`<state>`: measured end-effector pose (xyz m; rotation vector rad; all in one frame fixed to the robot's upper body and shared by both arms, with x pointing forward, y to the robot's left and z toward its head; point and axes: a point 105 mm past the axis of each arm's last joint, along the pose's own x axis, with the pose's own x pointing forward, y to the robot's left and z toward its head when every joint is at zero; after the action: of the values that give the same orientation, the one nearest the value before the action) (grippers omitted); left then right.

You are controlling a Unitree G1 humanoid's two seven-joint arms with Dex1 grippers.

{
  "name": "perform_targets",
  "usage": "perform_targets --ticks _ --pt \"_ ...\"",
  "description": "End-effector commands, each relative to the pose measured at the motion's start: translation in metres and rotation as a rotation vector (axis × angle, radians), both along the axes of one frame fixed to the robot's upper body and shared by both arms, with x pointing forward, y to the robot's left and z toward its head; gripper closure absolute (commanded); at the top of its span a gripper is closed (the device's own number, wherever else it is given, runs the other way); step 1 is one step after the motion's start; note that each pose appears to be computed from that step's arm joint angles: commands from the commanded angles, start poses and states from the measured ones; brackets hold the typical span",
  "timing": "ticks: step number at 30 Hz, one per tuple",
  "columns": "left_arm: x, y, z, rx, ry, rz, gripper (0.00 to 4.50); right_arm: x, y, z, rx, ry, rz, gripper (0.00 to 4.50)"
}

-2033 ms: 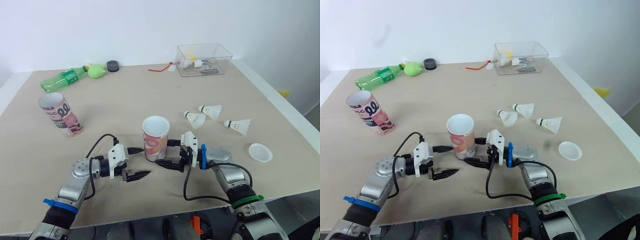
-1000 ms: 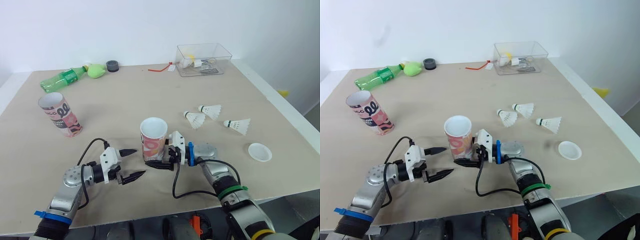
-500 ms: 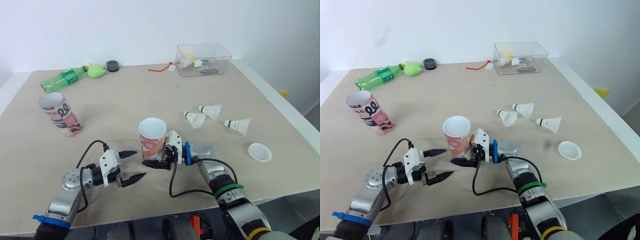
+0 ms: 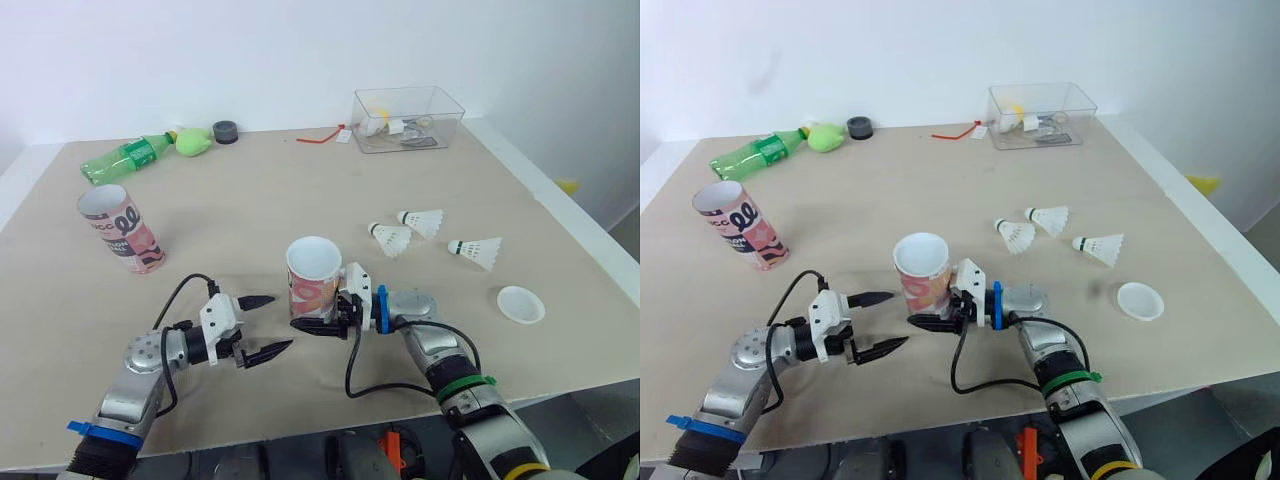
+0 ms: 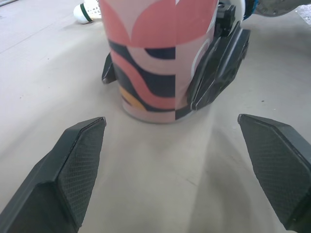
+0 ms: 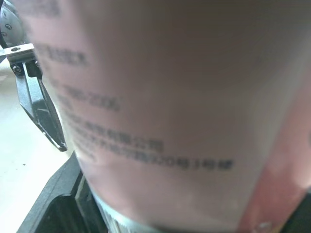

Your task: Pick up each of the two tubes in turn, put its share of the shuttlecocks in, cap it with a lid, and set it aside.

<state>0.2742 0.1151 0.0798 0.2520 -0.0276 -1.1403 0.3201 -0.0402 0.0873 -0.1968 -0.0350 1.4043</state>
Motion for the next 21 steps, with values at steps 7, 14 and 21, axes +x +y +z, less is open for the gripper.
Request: perform_targets --ticks 7,14,21 --pt "-0.002 -0.020 0.013 0.012 -0.053 -0.121 0.00 0.014 -0.076 0.081 0.228 -0.105 -0.341 0.82" --pt "-0.003 -0.037 0.023 -0.011 -0.048 -0.203 0.00 0.030 -0.198 0.114 0.362 -0.167 -0.895 0.82" --pt "-0.008 -0.043 0.025 -0.020 -0.042 -0.228 0.00 0.008 -0.323 0.111 0.418 -0.258 -1.466 0.82"
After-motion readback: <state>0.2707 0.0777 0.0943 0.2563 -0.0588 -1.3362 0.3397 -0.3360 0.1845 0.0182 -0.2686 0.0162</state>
